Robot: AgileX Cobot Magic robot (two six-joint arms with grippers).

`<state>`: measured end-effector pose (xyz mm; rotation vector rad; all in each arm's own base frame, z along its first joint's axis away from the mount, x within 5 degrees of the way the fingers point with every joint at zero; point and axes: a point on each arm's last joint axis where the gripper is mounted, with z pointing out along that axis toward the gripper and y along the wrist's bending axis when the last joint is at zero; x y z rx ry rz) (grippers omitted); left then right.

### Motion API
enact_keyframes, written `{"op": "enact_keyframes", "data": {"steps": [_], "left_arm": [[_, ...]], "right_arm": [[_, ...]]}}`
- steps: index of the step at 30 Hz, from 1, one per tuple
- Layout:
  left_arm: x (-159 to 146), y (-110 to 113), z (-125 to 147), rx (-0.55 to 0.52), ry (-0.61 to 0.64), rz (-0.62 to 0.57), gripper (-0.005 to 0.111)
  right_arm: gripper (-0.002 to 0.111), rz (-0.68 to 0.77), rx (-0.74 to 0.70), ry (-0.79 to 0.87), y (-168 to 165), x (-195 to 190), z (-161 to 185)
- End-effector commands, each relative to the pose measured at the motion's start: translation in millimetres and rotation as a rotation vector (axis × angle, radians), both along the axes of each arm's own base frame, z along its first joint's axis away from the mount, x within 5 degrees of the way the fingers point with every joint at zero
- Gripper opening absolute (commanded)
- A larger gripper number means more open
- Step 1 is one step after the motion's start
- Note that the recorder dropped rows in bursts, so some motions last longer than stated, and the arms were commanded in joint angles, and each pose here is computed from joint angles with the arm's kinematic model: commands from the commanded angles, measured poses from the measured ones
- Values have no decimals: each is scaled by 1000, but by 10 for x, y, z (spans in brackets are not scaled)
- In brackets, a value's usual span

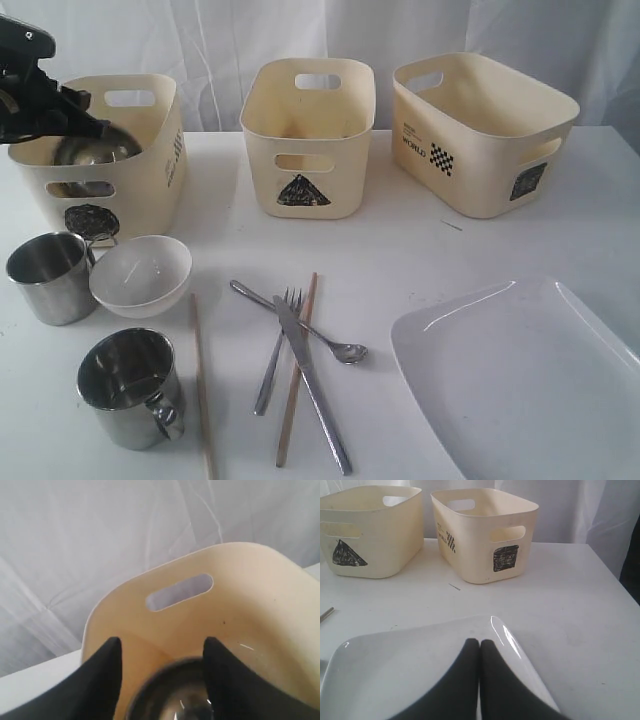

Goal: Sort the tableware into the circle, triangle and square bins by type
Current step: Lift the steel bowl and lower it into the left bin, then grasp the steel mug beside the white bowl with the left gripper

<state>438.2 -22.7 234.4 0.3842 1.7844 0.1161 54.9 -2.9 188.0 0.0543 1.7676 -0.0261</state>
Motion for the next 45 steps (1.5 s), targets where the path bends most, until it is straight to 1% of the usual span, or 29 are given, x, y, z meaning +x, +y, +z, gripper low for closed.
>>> {"op": "enact_keyframes", "data": {"steps": [1, 3, 5, 7, 9, 10, 14, 15, 17, 21, 23, 25, 26, 29, 30, 31, 32, 33, 34, 35, 36, 37, 39, 41, 44, 45], "left_arm": [[-58, 2, 289, -94, -73, 17, 58], [-140, 10, 498, -117, -104, 25, 58], [-260, 30, 714, -108, -106, 42, 58], [-399, 64, 872, -91, -55, 75, 58], [-587, 122, 971, -64, 71, 135, 58], [-668, 149, 981, -53, 140, 164, 58], [-1049, 263, 910, 1, 502, 298, 55], [-1111, 280, 888, 11, 566, 319, 53], [-1174, 298, 836, 25, 653, 345, 47], [-1239, 309, 774, 30, 752, 371, 31], [-1274, 298, 751, 12, 799, 375, 28], [-1305, 268, 730, -17, 844, 362, 30], [-1319, 245, 720, -32, 866, 344, 33], [-1317, 160, 703, -107, 886, 283, 48], [-1267, 115, 675, -147, 875, 249, 57], [-1241, 107, 653, -152, 873, 242, 60], [-1176, 105, 553, -150, 895, 245, 63], [-1146, 107, 488, -143, 916, 248, 63], [-1088, 118, 341, -117, 967, 257, 63], [-1061, 122, 281, -107, 984, 260, 63], [-1001, 135, 133, -81, 1023, 267, 63], [-980, 141, 76, -68, 1038, 270, 63], [-893, 160, -165, -23, 1092, 273, 63], [-828, 179, -325, 15, 1109, 274, 63], [-758, 181, -529, 27, 1133, 271, 63], [-749, 182, -604, 33, 1156, 272, 60]], "right_arm": [[0, -5, -9, -1, -4, -3, -4], [0, -5, -9, -1, -4, -3, -4], [0, -5, -9, -1, -4, -3, -4], [0, -5, -9, -1, -4, -3, -4], [0, -5, -9, -1, -4, -3, -4], [0, -5, -9, -1, -4, -3, -4], [0, -5, -9, -1, -4, -3, -4], [0, -5, -9, -1, -4, -3, -4], [0, -6, -11, -1, -5, -3, -4], [0, -6, -11, -1, -5, -3, -4], [0, -6, -11, -1, -5, -3, -4], [0, -6, -11, -1, -5, -3, -4], [0, -6, -11, -1, -5, -3, -4], [0, -5, -9, -1, -5, -3, -4], [0, -5, -9, -1, -5, -3, -4], [0, -5, -9, -1, -5, -3, -4], [0, -5, -9, -1, -5, -3, -4], [0, -5, -9, -1, -5, -3, -4], [0, -5, -9, -1, -5, -3, -4], [0, -5, -9, -1, -5, -3, -4], [0, -5, -9, -1, -5, -3, -4], [0, -5, -9, -1, -5, -3, -4], [0, -5, -9, -1, -5, -3, -4], [0, -5, -9, -1, -5, -3, -4], [0, -5, -9, -1, -5, -3, -4], [0, -5, -9, -1, -5, -3, -4]]}}
